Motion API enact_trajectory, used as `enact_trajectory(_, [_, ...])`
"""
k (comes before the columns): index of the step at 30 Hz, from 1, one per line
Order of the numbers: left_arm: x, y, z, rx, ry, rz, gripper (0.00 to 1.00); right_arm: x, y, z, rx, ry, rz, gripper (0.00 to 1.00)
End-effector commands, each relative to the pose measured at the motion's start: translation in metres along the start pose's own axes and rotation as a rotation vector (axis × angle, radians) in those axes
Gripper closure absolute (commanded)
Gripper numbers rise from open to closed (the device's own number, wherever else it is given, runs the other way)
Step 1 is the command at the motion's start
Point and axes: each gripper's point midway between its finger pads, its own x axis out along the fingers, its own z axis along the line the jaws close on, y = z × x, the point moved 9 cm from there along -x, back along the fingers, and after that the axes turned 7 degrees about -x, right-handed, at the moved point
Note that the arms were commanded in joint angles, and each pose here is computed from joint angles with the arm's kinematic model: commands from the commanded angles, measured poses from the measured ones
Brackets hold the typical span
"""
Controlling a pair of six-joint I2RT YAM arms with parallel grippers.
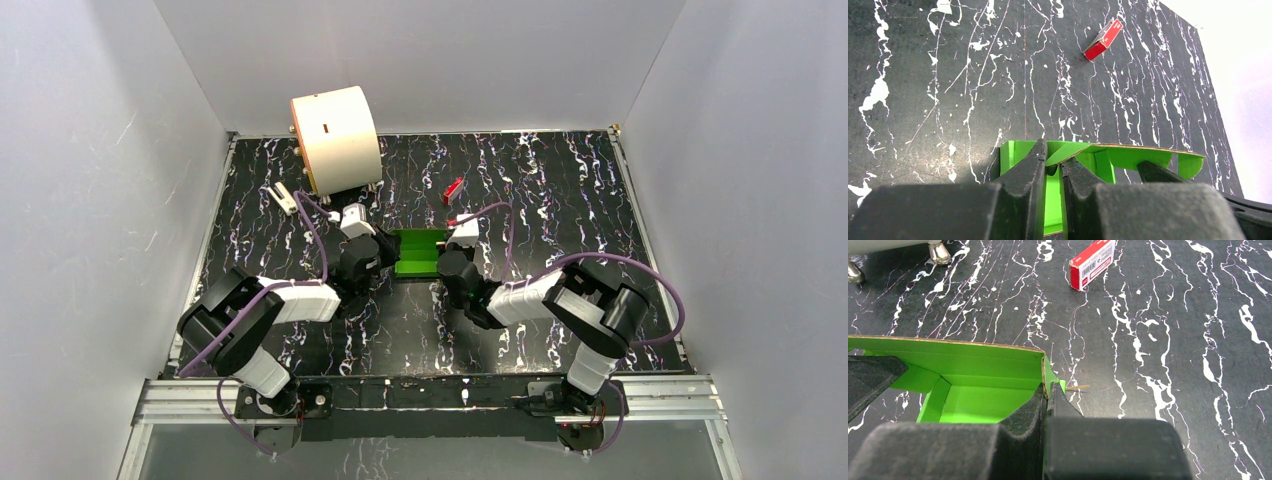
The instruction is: Fold the paper box
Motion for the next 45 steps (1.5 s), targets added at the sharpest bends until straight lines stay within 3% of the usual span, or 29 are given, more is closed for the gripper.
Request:
enact_trajectory(1, [-0.008,0.017,0.006,-0.009,-0.013,0.072,0.91,-0.008,0.007,0.006,0.000,-0.031,0.018,0.95])
enact_trajectory(7, [-0.017,0.012,0.018,0.126,-0.082,0.070,0.91,-0.013,0.011,0.000,-0.053,-0.032,0.037,0.93])
enact_trajectory(16, [-0.028,0.023,0.025,0.161,-0.141,0.115,0.89,-0.020,0.020,0.001,-0.052,-0.056,0.072,0.92])
enact_trajectory(27, [-0.026,0.032,0.021,0.268,-0.278,-0.047,0.84,-0.025,0.029,0.006,-0.041,-0.065,0.000,0.90])
enact_trajectory(39, [-0.039,0.037,0.023,0.262,-0.236,-0.056,0.78,-0.034,0.031,-0.001,-0.033,-0.052,-0.019,0.84])
enact_trajectory(45, [-0.052,0.028,0.017,0.298,-0.156,-0.019,0.68,-0.045,0.014,-0.009,-0.091,-0.116,-0.044,0.72])
